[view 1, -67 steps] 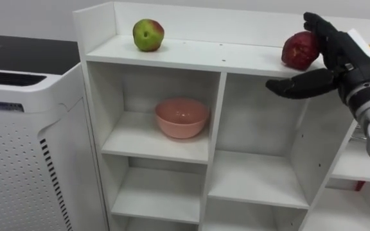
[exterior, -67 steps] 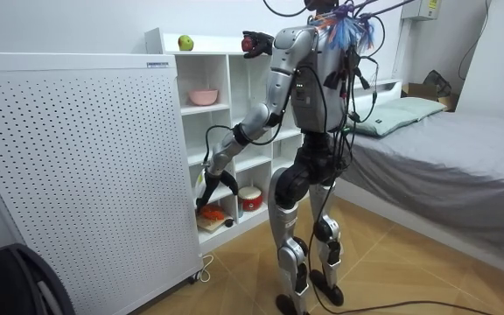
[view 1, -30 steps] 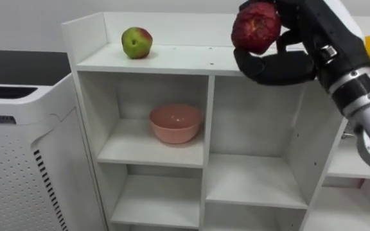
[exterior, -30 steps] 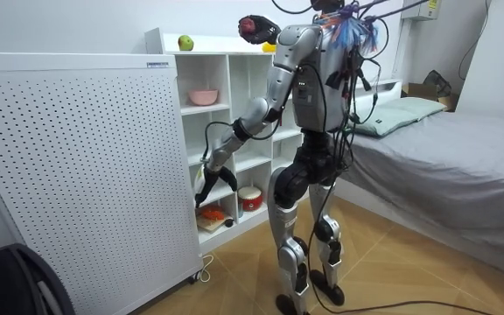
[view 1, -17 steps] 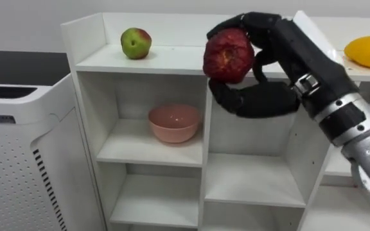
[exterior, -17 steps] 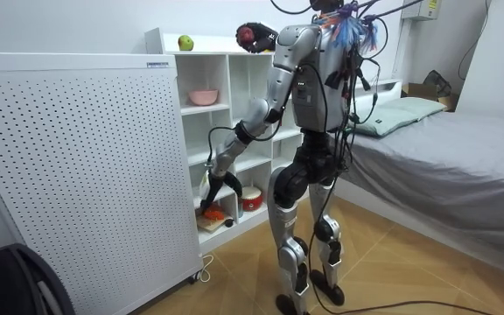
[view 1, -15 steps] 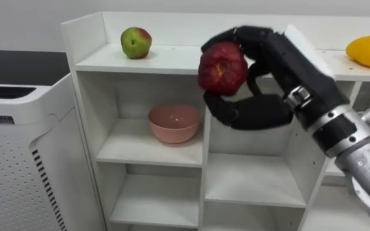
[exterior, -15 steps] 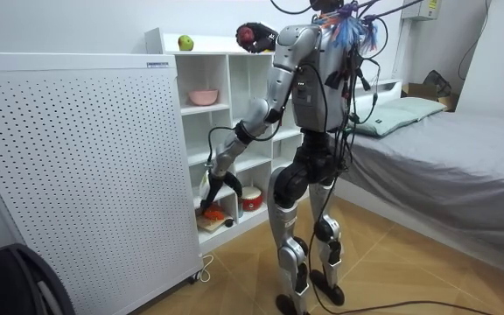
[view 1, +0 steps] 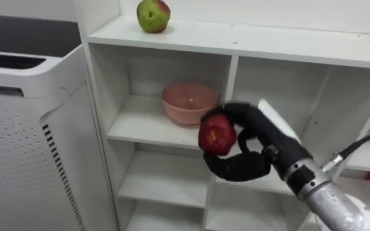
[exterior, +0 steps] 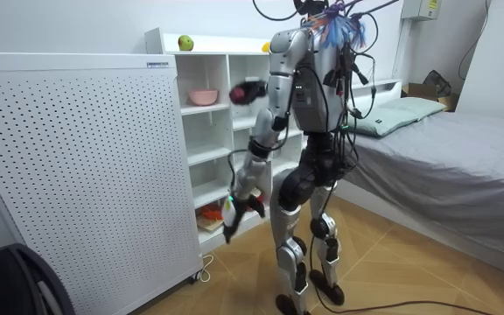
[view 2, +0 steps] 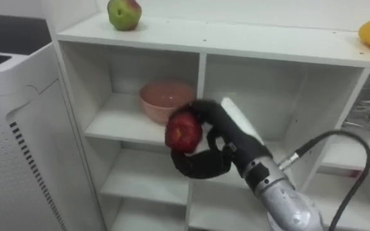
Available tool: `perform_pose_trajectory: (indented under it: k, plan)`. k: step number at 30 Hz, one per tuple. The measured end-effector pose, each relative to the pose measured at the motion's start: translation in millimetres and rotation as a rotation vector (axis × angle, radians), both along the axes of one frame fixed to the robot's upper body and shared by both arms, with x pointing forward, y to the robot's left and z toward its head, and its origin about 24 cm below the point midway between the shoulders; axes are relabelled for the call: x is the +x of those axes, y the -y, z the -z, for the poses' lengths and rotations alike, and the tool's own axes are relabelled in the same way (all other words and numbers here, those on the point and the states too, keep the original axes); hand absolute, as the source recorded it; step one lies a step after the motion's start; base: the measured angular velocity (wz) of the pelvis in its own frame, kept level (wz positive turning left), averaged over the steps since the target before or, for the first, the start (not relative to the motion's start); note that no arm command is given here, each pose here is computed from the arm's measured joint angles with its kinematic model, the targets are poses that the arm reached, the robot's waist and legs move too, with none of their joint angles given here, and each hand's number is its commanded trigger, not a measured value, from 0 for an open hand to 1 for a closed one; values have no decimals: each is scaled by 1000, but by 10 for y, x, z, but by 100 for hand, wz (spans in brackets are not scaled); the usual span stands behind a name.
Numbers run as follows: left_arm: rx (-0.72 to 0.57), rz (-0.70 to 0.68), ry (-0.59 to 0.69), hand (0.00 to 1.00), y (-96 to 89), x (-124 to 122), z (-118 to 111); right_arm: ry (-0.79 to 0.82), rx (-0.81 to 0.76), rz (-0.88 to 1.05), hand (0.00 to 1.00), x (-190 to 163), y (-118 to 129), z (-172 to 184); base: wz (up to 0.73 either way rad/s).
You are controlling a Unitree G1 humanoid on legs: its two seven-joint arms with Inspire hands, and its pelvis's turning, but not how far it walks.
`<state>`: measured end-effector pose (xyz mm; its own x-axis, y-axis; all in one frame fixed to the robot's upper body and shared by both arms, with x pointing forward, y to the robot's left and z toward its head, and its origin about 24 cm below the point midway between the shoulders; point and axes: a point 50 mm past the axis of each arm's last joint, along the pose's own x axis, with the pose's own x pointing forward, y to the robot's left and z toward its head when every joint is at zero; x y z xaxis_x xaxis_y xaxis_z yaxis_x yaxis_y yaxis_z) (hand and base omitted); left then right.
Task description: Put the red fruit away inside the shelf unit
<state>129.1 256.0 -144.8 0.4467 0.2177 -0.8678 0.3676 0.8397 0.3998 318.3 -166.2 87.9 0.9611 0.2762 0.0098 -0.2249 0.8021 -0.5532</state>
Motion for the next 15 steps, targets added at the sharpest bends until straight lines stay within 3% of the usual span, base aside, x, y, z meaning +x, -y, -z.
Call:
perform_pose_trajectory:
  k: [3, 5, 10, 15]
  plan:
    - [71, -33, -63, 0, -83, -293, 65, -53, -58, 27, 100, -24, 23, 181, -9]
    - [100, -44, -70, 0, -122, -360, 68, -7, -75, 40, 100, 6, 40, 110, 23]
    - [127, -37, -44, 0, -108, -339, 62, 39, -68, 60, 100, 61, 45, 105, 28]
    - [161, -25, 10, 0, -86, -285, 41, 25, -72, 97, 100, 44, 63, 247, -4]
